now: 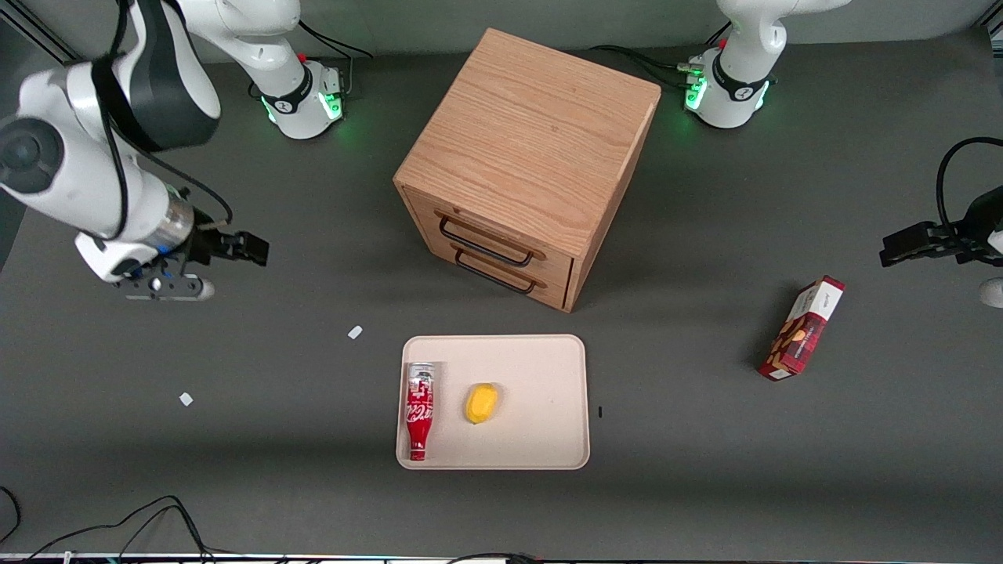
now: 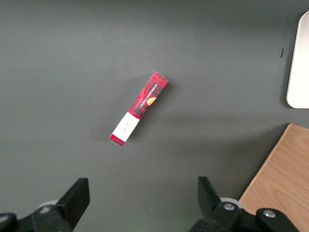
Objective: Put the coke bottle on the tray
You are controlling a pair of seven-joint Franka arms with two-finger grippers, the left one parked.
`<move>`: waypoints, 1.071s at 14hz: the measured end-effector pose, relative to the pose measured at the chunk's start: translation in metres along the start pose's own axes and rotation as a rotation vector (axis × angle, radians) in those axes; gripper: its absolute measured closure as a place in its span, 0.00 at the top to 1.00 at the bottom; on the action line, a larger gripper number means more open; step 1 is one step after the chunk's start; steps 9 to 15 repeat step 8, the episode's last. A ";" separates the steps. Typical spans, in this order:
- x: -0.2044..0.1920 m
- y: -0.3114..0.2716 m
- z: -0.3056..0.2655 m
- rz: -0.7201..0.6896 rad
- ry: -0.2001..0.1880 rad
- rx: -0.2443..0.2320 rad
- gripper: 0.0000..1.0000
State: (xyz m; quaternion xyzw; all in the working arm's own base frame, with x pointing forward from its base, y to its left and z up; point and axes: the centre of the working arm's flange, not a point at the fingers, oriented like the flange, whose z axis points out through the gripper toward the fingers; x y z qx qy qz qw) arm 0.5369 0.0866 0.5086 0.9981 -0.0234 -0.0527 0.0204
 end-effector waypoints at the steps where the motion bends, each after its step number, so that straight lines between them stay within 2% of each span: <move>1: -0.010 0.009 -0.014 0.002 0.005 0.002 1.00; 3: -0.025 0.033 -0.044 0.003 0.021 0.017 1.00; 7: -0.040 0.052 -0.083 -0.090 -0.011 0.029 1.00; 15: -0.040 0.050 -0.085 -0.095 -0.013 0.028 1.00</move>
